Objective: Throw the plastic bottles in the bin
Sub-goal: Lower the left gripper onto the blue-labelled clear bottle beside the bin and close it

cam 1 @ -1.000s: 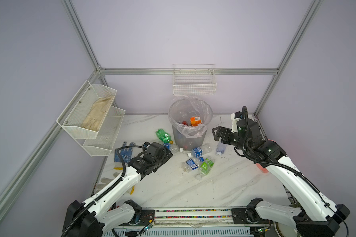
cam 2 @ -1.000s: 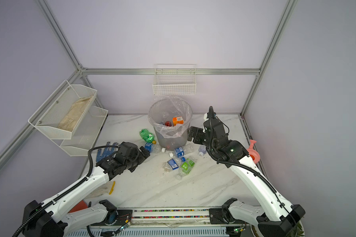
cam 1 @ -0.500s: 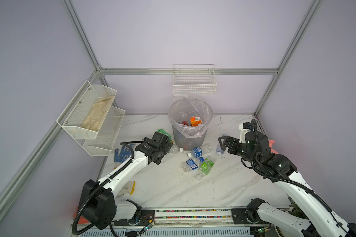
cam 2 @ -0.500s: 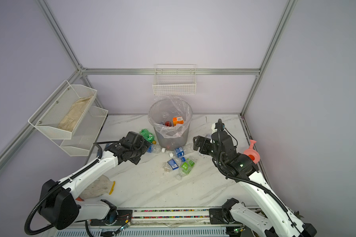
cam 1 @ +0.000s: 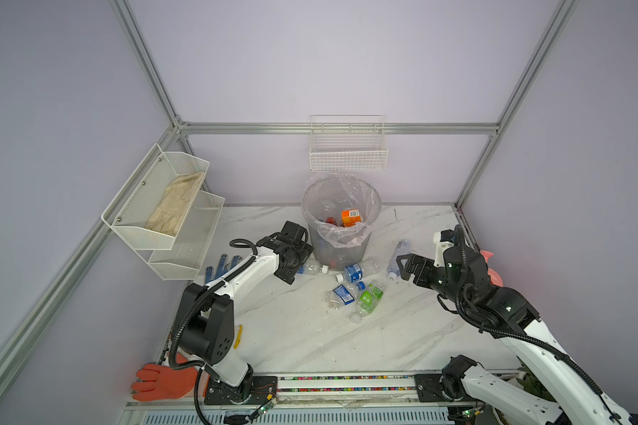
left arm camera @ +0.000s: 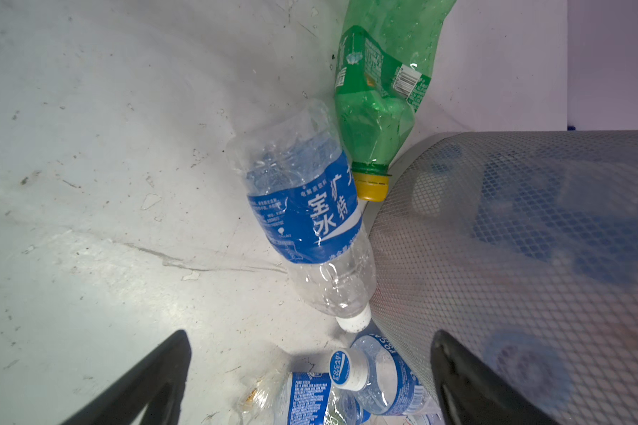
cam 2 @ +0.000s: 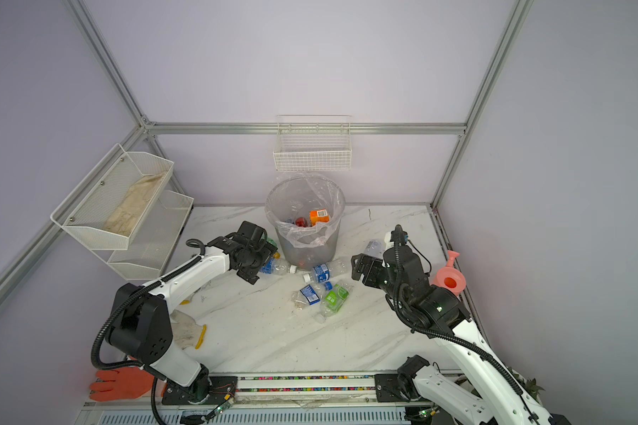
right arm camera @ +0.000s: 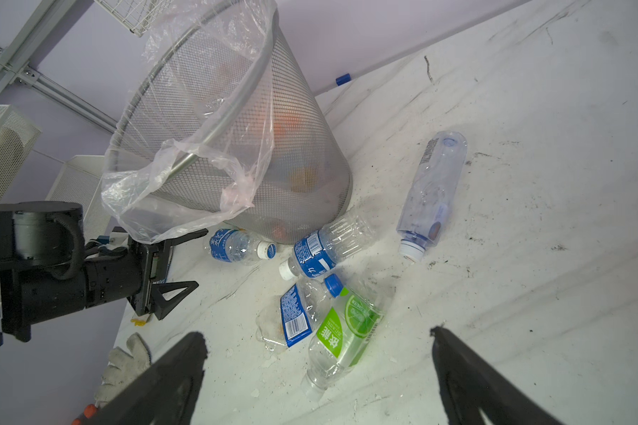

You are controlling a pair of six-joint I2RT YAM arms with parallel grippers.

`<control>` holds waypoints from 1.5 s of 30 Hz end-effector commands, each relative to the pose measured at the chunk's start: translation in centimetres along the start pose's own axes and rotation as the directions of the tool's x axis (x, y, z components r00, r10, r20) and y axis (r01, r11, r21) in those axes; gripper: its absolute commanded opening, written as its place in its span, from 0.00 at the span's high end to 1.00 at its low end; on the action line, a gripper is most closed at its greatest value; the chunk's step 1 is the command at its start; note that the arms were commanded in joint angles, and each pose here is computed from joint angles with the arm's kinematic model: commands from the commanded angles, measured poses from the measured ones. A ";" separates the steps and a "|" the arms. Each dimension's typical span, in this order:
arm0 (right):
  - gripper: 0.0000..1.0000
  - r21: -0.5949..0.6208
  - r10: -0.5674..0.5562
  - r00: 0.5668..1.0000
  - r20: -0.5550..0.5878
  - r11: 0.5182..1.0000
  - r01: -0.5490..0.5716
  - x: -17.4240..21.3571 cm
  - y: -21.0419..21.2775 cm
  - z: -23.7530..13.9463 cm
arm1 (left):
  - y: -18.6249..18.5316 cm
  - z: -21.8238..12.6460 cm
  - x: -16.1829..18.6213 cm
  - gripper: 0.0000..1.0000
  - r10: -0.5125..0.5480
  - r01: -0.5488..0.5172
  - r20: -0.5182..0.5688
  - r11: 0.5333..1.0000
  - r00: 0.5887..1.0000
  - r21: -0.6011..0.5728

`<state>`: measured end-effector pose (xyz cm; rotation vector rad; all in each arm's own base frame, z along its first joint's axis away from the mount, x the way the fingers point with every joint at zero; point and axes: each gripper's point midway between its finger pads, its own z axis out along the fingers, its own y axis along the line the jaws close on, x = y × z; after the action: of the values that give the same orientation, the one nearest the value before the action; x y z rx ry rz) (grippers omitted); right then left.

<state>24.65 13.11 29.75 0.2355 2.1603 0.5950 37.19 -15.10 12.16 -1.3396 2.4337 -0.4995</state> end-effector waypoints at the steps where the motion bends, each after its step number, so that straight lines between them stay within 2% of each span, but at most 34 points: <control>1: 0.03 0.036 -0.004 1.000 -0.006 0.999 0.005 0.3 -0.8 -0.1 | -3.4 -1.4 -0.5 0.00 -0.020 0.022 -0.023 0.997 1.000 0.069; 5: 0.03 0.042 -0.009 1.000 -0.010 0.999 0.009 0.5 -1.0 0.0 | -3.8 -0.3 -0.8 0.00 -0.037 0.038 -0.032 0.998 0.999 0.051; 14: 0.03 0.070 -0.022 1.000 0.004 0.997 0.022 0.0 -1.4 -0.8 | -1.7 3.2 -1.1 0.00 -0.109 0.104 -0.062 0.992 0.992 -0.066; 21: 0.03 0.068 -0.007 1.000 0.001 0.998 0.007 0.1 -1.4 -0.7 | 0.0 5.3 -0.9 0.00 -0.129 0.116 -0.100 0.985 0.987 -0.128; 26: 0.03 0.065 0.001 1.000 0.008 0.998 -0.002 -0.1 -1.3 -0.9 | 3.4 5.8 -0.9 0.08 -0.139 0.118 -0.095 0.973 0.986 -0.200; 33: 0.03 0.055 0.007 1.000 0.002 0.998 -0.007 -0.1 -1.0 -0.7 | 6.4 5.0 -0.3 0.31 -0.151 0.129 -0.085 0.966 0.985 -0.222; 39: 0.03 0.043 0.023 1.000 0.011 0.999 -0.023 -0.3 -0.8 -1.2 | 8.9 4.9 0.9 0.51 -0.161 0.126 -0.122 0.959 0.979 -0.255; 44: 0.03 0.035 0.036 0.999 0.019 0.999 -0.037 -0.4 -0.9 -1.8 | 9.2 2.9 0.9 0.74 -0.142 0.118 -0.110 0.973 0.984 -0.199; 45: 0.03 0.031 0.038 0.999 0.020 0.999 -0.039 -0.4 -0.9 -1.8 | 9.0 2.3 0.8 0.82 -0.133 0.112 -0.105 0.977 0.986 -0.179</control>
<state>24.00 11.98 29.74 0.2766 2.1653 0.5612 32.21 -12.10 5.18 -1.5933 2.5587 -0.3987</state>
